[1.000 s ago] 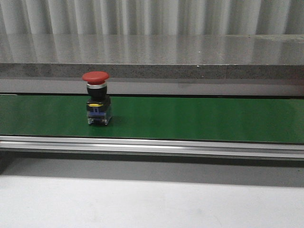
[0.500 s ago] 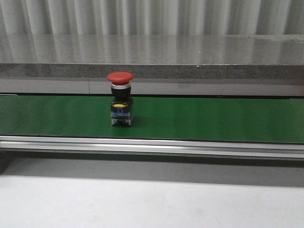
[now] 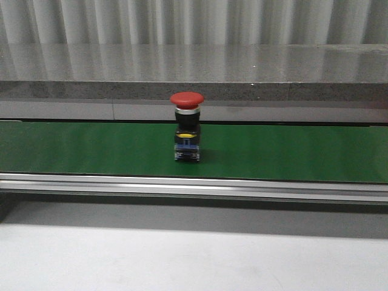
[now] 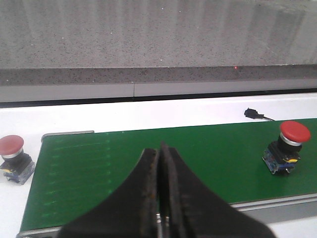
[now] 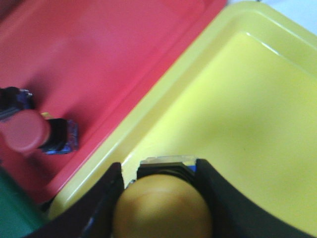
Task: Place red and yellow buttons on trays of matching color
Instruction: 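Carry the yellow button into the yellow tray and open the right gripper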
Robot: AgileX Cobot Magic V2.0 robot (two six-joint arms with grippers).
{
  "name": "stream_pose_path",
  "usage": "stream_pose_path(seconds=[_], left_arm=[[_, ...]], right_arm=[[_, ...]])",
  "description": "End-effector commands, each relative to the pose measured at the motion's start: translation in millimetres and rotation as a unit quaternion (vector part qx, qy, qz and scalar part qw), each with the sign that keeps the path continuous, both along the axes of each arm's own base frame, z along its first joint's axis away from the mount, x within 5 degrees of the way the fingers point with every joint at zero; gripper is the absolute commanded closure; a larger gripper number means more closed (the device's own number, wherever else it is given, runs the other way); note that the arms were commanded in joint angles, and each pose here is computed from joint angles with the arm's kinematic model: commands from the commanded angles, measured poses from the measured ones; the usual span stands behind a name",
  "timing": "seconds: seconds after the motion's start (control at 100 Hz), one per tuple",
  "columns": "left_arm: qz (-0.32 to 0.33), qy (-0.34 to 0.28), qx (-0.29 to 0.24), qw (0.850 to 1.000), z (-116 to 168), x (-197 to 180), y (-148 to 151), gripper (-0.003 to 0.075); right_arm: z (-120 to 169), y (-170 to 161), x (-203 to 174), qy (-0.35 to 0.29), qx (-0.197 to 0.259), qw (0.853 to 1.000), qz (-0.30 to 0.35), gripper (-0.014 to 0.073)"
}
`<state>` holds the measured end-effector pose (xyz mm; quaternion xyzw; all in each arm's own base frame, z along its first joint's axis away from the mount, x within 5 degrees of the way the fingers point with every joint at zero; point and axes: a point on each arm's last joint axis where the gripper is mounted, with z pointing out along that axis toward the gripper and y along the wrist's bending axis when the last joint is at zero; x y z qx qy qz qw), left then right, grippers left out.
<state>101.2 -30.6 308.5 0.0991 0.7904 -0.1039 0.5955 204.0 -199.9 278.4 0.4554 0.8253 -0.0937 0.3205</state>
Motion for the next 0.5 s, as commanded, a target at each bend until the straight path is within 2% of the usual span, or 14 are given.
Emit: stream_pose_path(seconds=[0.0, 0.49], left_arm=[[-0.002, -0.046, -0.014, 0.999, 14.9, 1.1, -0.8, 0.0741], [-0.002, -0.046, -0.014, 0.999, 14.9, 1.1, -0.8, 0.0741]], right_arm=[[7.7, -8.9, 3.3, -0.037, -0.031, 0.999, -0.013, 0.0484], [-50.9, -31.4, 26.3, -0.024, 0.015, 0.999, -0.04, 0.0484]])
